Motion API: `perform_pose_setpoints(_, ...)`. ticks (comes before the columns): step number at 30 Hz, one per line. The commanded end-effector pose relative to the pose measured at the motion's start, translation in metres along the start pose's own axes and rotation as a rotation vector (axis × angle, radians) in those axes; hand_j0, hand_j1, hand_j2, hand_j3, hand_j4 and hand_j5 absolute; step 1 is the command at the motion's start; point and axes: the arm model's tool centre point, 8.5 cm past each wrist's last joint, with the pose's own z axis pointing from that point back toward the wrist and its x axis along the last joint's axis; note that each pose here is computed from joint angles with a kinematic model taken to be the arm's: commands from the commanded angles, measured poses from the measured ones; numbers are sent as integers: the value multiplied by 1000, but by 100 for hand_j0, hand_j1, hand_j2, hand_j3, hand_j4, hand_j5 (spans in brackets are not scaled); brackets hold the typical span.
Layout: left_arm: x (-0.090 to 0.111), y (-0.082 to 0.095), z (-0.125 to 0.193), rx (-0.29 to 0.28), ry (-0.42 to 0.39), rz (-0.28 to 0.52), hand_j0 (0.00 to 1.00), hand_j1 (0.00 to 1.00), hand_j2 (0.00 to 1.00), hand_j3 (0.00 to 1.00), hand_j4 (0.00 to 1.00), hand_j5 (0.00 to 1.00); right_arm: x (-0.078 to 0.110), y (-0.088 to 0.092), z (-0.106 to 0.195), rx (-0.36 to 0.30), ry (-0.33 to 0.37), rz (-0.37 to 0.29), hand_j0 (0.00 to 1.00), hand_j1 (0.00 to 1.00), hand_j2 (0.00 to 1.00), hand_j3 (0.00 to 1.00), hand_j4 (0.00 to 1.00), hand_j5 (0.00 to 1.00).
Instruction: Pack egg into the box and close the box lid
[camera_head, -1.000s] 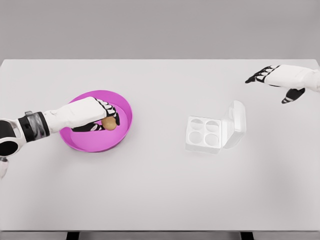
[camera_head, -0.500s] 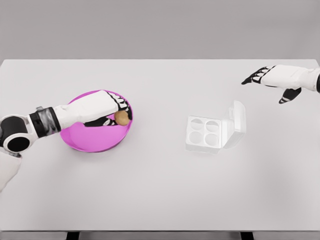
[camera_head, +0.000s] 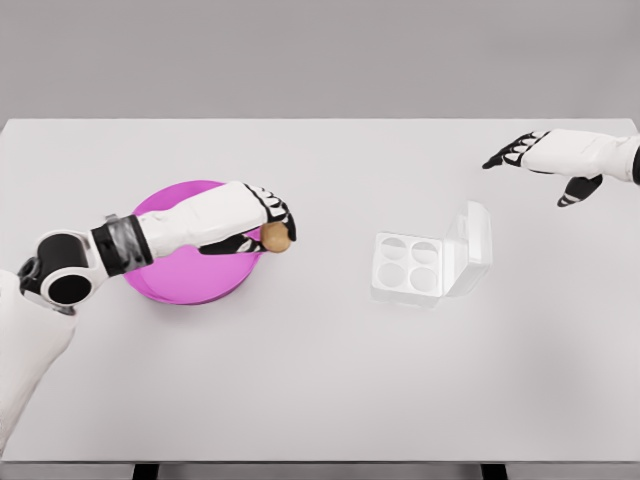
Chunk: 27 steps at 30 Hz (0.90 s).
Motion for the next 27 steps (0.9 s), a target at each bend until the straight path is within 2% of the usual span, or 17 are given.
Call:
perform_pose_setpoints(1,4,0,-7,13,-14,13,44,44,44,44,44,44,0,-1,0,-4,1,-4,100,100,100,100,100,100)
perform_pose_setpoints(27,34,-12,-63,41,-56,20,44,44,44,44,44,44,0,-1,0,-6,0,-4,100,100,100,100,100,100)
